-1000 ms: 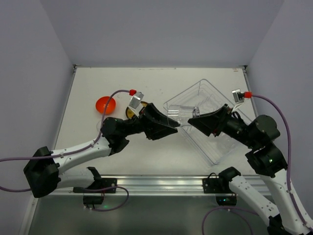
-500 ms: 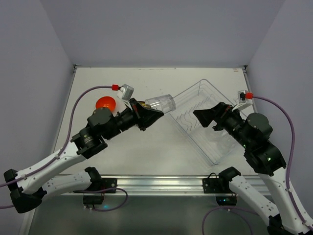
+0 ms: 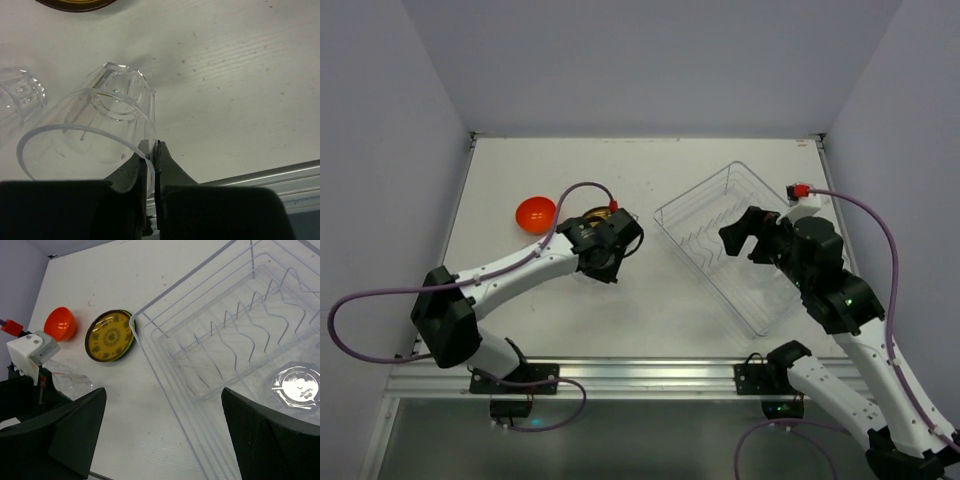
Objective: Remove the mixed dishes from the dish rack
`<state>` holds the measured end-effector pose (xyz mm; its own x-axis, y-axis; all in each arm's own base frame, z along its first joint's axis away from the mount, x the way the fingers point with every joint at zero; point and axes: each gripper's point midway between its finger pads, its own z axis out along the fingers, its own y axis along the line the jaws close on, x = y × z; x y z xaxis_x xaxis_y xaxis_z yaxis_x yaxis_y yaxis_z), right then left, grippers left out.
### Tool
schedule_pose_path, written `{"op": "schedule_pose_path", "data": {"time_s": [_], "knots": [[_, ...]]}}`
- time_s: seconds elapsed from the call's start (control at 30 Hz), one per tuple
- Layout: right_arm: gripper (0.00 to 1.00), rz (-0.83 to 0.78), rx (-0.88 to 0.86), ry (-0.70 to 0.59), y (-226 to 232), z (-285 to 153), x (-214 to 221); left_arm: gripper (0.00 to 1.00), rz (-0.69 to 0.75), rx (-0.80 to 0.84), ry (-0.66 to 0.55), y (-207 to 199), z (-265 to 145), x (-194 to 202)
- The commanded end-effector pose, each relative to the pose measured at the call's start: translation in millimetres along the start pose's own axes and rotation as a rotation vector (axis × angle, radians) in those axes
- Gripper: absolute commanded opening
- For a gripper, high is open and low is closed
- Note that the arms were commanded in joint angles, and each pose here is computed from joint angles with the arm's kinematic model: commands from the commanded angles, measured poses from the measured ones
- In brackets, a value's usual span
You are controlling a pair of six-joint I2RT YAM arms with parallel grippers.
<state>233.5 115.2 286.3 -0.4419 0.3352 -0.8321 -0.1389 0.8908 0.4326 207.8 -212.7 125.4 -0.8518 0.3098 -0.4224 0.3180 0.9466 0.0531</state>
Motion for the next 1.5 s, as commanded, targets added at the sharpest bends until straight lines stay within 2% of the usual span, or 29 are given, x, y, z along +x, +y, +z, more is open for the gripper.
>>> {"op": "schedule_pose_path", "data": {"time_s": [0.0, 0.17, 0.33, 0.47, 0.6, 0.63, 0.7, 0.8, 0.87, 0.9, 0.97, 1.03, 1.07, 1.3, 1.47], "knots": [[0.99, -0.077, 0.031, -0.024, -8.5, 1.0, -4.4, 0.0, 0.058, 0.017, 0.008, 17.7, 0.2, -13.6], [0.99, -0.091, 0.05, -0.015, -13.6, 1.9, -0.8, 0.0, 0.055, -0.02, 0.098, 37.4, 26.0, -15.3], [0.99, -0.109, 0.057, 0.007, -16.8, 4.6, 5.7, 0.0, 0.117, -0.109, 0.246, 55.7, 56.3, 8.9], [0.99, -0.107, 0.063, 0.024, -17.6, 6.8, 9.0, 0.0, 0.125, -0.054, 0.212, 44.2, 58.5, -5.8], [0.99, -0.106, 0.056, 0.037, -17.9, 9.0, 14.5, 0.05, 0.141, -0.07, 0.231, 48.6, 63.4, -5.3], [0.99, -0.106, 0.057, 0.039, -18.4, 9.8, 15.5, 0.13, 0.146, -0.074, 0.239, 49.9, 65.3, -1.5], [0.99, -0.108, 0.049, 0.047, -16.8, 9.8, 16.5, 0.21, 0.14, -0.073, 0.237, 50.4, 66.6, -0.6], [0.99, -0.106, 0.02, 0.067, -10.8, 9.1, 18.5, 0.51, 0.127, -0.087, 0.202, 54.1, 61.6, -7.2], [0.99, -0.102, 0.018, 0.084, -10.3, 9.7, 21.4, 0.58, 0.119, -0.098, 0.163, 57.2, 52.3, -16.4], [0.99, -0.1, 0.025, 0.087, -11.5, 10.6, 22.4, 0.67, 0.109, -0.106, 0.148, 58.6, 48.1, -19.9], [0.99, -0.092, 0.046, 0.097, -15.7, 12.8, 26.0, 0.75, 0.083, -0.127, 0.088, 63.7, 32.0, -32.9], [0.99, -0.084, 0.094, 0.095, -24.2, 17.0, 27.2, 0.97, 0.064, -0.123, 0.013, 66.3, 12.0, -45.4], [0.99, -0.071, 0.116, 0.093, -26.8, 19.1, 27.2, 1.0, 0.062, -0.107, -0.021, 64.7, 5.5, -51.2], [0.99, 0.039, 0.352, 0.033, -64.2, 32.1, 13.8, 1.0, 0.027, 0.031, -0.259, 56.3, -52.8, -75.3], [0.99, 0.135, 0.457, 0.018, -87.9, 33.4, 16.1, 1.0, -0.041, 0.015, -0.583, 77.5, -94.2, -95.2]]}}
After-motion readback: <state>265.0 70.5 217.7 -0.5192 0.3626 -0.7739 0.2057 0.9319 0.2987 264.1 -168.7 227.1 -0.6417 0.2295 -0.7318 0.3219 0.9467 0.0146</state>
